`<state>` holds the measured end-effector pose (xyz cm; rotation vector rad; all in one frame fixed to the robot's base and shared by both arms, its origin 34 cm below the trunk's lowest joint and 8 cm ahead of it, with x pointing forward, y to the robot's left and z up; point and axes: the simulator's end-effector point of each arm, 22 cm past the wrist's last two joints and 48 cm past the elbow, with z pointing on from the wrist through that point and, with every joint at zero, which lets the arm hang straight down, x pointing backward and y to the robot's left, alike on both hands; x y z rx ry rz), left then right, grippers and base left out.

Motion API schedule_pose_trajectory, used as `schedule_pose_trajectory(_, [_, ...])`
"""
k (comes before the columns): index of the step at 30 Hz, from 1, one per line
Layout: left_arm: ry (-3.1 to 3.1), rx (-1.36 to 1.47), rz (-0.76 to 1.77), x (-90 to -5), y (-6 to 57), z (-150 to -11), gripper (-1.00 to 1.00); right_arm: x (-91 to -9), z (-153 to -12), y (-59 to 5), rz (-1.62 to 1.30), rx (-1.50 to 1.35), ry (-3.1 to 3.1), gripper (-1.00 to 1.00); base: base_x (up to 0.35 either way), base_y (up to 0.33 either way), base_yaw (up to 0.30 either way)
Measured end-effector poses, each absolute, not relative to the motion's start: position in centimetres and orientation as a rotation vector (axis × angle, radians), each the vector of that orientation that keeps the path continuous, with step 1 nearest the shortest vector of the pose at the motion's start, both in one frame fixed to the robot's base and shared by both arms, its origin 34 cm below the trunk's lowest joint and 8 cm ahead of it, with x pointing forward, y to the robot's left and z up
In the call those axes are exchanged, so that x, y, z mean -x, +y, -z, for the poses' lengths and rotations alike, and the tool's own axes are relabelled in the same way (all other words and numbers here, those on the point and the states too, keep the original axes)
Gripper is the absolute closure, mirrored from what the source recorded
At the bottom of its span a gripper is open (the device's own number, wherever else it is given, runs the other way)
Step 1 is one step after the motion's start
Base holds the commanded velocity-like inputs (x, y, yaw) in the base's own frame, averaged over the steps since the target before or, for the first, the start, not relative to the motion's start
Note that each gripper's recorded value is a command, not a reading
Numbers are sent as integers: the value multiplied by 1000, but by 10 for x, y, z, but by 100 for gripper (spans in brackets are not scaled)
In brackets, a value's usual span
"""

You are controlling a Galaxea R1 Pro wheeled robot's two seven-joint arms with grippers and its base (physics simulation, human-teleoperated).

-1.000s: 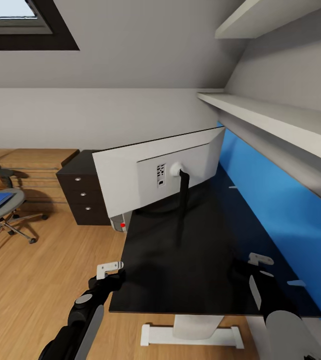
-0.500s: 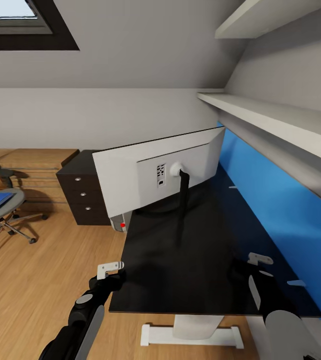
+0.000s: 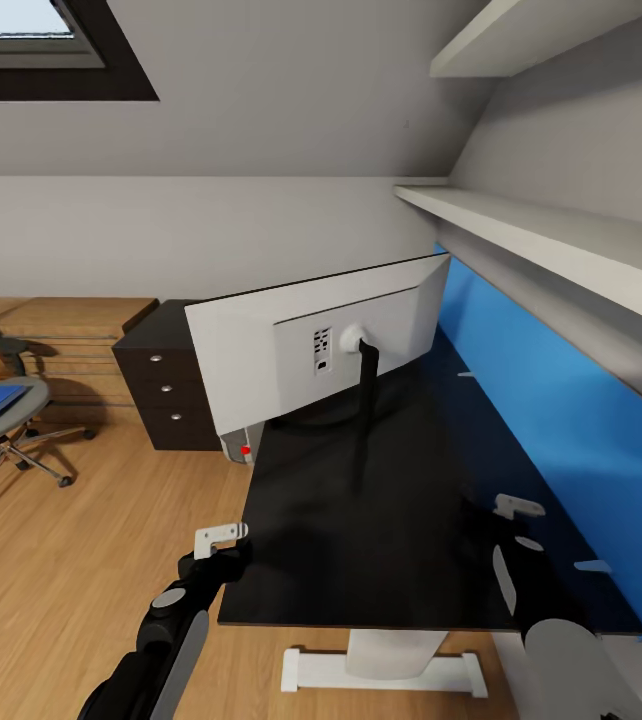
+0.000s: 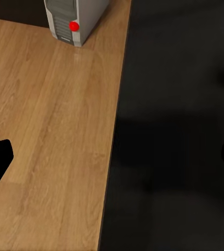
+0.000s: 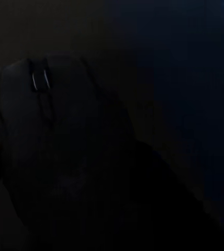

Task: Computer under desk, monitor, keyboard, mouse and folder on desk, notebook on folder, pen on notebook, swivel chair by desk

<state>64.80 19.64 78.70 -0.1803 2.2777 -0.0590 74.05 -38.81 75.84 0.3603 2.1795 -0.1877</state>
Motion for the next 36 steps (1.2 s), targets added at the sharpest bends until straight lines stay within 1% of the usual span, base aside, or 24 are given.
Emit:
schedule_pose_trajectory(6, [2274, 181, 60, -649, 196, -788, -100, -754, -787, -378, 183, -361, 2099, 100, 0, 0, 0])
schedule_pose_trajectory(13, [2271, 181, 60, -650, 196, -789, -100, -743, -800, -368, 191, -366, 2055, 100, -3, 0, 0])
schedule_pose_trajectory(16, [2271, 181, 60, -650, 197, -789, -100, -736, -803, -361, 207, -349, 2048, 100, -128, 6, 0])
schedule_pose_trajectory(20, [2271, 182, 60, -650, 197, -789, -100, -729, -804, -346, 212, -330, 2046, 100, -275, 79, 0])
schedule_pose_trajectory(27, [2271, 182, 60, -650, 197, -789, -100, -721, -799, -348, 222, -329, 2057, 100, -281, 193, 0])
schedule_pose_trajectory(33, [2270, 185, 57, -650, 199, -790, -100, -719, -793, -341, 202, -321, 2076, 100, -32, 318, 9])
schedule_pose_trajectory(36, [2269, 186, 55, -650, 199, -790, -100, -720, -792, -337, 195, -309, 2081, 100, -3, 330, 152])
